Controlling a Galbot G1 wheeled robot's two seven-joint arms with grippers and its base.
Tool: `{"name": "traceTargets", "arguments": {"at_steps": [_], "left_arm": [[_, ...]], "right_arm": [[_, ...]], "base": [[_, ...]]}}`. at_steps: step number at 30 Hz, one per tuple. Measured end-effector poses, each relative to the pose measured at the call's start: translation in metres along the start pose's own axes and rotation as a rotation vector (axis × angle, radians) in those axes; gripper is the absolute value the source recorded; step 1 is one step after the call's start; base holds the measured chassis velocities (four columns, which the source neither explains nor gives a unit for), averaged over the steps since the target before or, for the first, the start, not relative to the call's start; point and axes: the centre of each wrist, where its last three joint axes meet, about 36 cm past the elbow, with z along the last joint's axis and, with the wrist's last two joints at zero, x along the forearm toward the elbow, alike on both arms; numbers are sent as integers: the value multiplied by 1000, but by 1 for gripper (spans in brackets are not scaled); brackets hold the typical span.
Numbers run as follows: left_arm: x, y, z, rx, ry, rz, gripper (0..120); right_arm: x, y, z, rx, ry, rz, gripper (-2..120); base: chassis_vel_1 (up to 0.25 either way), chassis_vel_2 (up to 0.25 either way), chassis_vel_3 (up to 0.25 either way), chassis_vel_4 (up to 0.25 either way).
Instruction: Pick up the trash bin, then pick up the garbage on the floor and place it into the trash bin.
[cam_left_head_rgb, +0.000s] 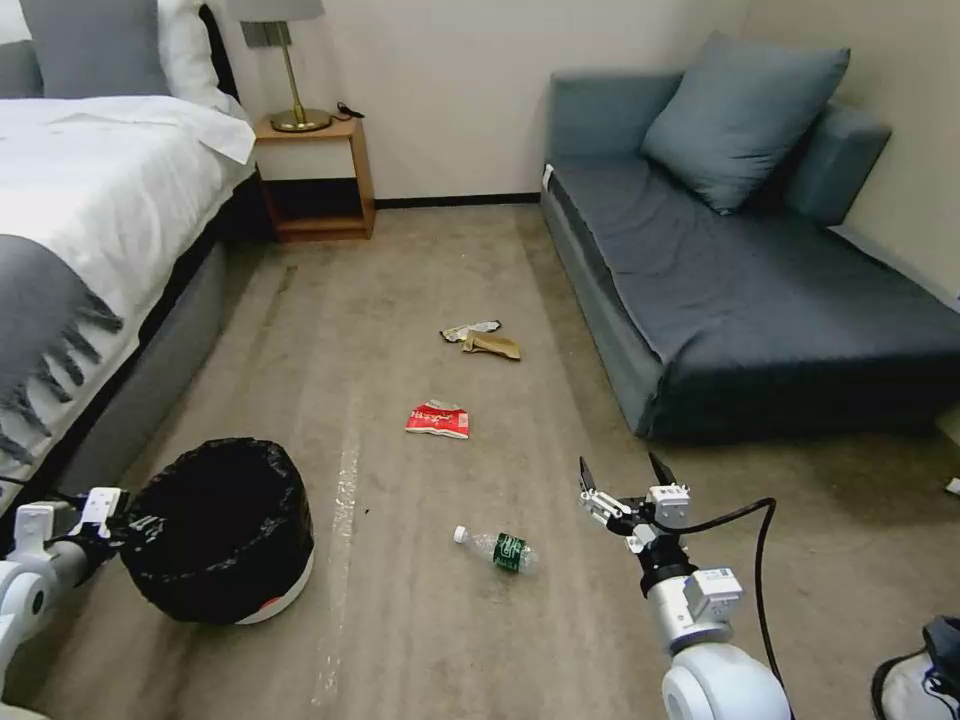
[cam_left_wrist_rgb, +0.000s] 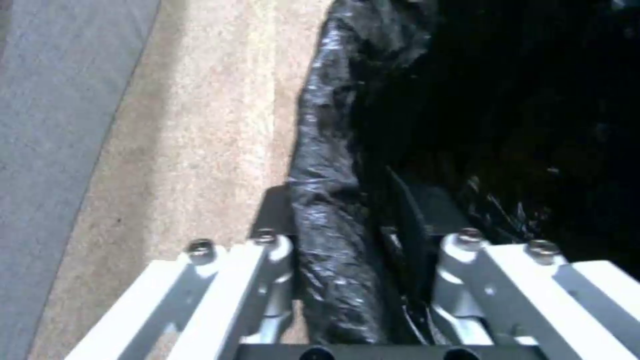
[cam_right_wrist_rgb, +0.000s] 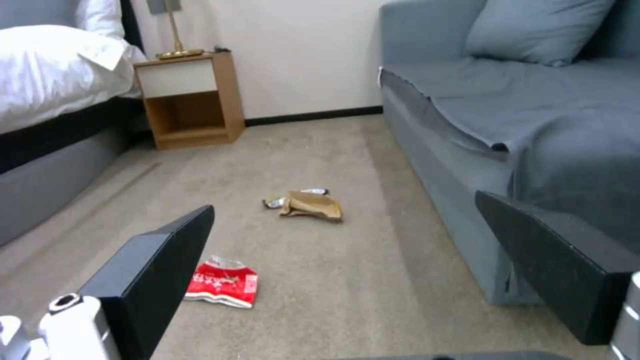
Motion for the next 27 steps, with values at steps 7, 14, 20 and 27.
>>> {"name": "traceTargets", "arguments": {"at_steps": [7, 14, 20, 27], "left_arm": [[3, -2, -2, 25, -24, 2, 8], [21, -9, -18, 67, -108, -30, 4], [36, -19, -33, 63, -167, -23, 4], [52, -34, -29, -93, -168, -84, 3]], "right_arm": [[2, -1, 1, 3, -8, -4, 100], [3, -3, 7, 67, -47, -32, 100], [4, -5, 11, 98, -56, -45, 100], [13, -4, 31, 136, -38, -75, 100]], "base": [[0, 0, 0, 0], [0, 0, 0, 0], [0, 0, 0, 0], [0, 0, 0, 0]]}}
